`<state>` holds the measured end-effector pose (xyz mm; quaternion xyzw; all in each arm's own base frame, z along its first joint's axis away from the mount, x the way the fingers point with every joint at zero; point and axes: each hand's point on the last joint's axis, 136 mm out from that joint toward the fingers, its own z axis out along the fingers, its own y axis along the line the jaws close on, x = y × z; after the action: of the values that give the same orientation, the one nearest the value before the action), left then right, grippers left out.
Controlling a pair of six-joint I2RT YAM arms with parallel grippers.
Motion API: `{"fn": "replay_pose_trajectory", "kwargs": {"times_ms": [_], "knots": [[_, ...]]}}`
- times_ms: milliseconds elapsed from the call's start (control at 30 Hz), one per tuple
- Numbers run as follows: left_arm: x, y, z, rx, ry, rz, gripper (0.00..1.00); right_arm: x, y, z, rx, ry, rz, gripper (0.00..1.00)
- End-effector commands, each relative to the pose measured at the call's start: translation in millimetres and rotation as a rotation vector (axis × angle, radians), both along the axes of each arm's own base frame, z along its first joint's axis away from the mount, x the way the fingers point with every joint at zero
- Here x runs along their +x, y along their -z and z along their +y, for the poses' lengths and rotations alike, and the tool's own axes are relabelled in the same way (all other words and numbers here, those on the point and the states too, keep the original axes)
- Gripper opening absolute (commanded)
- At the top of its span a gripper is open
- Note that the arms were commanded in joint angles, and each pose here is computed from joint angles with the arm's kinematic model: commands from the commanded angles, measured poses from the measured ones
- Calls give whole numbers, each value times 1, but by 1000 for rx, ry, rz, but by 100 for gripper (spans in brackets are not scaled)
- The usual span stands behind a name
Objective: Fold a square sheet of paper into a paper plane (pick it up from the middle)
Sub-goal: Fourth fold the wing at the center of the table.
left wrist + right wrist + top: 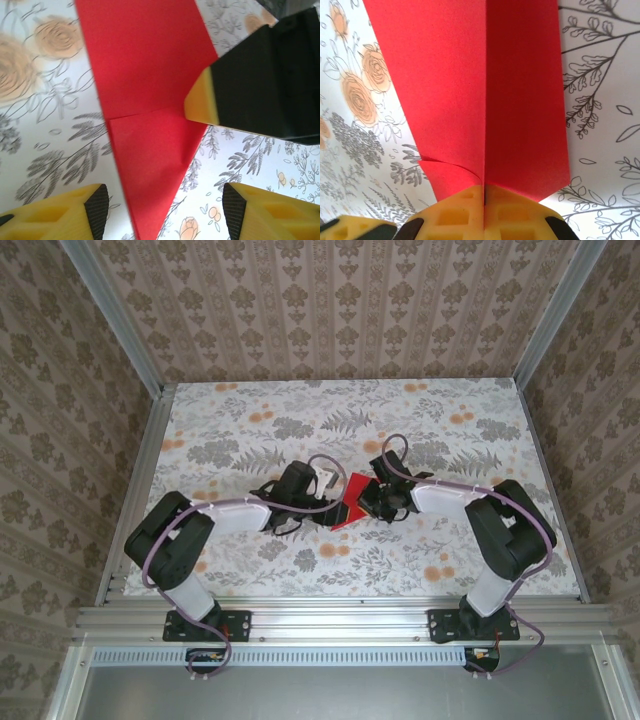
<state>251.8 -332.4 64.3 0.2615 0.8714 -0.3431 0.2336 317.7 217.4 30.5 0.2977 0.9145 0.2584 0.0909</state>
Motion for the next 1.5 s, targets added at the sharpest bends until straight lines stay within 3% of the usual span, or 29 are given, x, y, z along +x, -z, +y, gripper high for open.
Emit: {"fn": "replay_pose_trajectory", "kwargs": {"times_ms": [0, 233, 467, 733, 900, 1133, 1267, 1467], "knots": [[-2, -7, -11, 14, 88, -137, 62, 5, -15, -7, 20, 95, -16, 0], [-4, 3, -20, 81, 136, -250, 53, 6, -23, -11, 72, 124, -18, 0], [-2, 3, -31, 19, 184, -364, 43, 5, -21, -9, 109, 134, -6, 0], [0, 12, -35, 68, 227, -459, 41, 7, -21, -8, 149, 149, 0, 0], [2, 20, -36, 92, 234, -460, 39, 7, -22, -7, 168, 149, 3, 0], [10, 23, -36, 118, 196, -484, 29, 7, -23, -6, 183, 152, 7, 1], [10, 25, -35, 119, 192, -478, 21, 6, -22, -7, 178, 145, 7, 11], [4, 28, -35, 98, 209, -406, 17, 10, -35, -21, 120, 74, -88, 45]]}}
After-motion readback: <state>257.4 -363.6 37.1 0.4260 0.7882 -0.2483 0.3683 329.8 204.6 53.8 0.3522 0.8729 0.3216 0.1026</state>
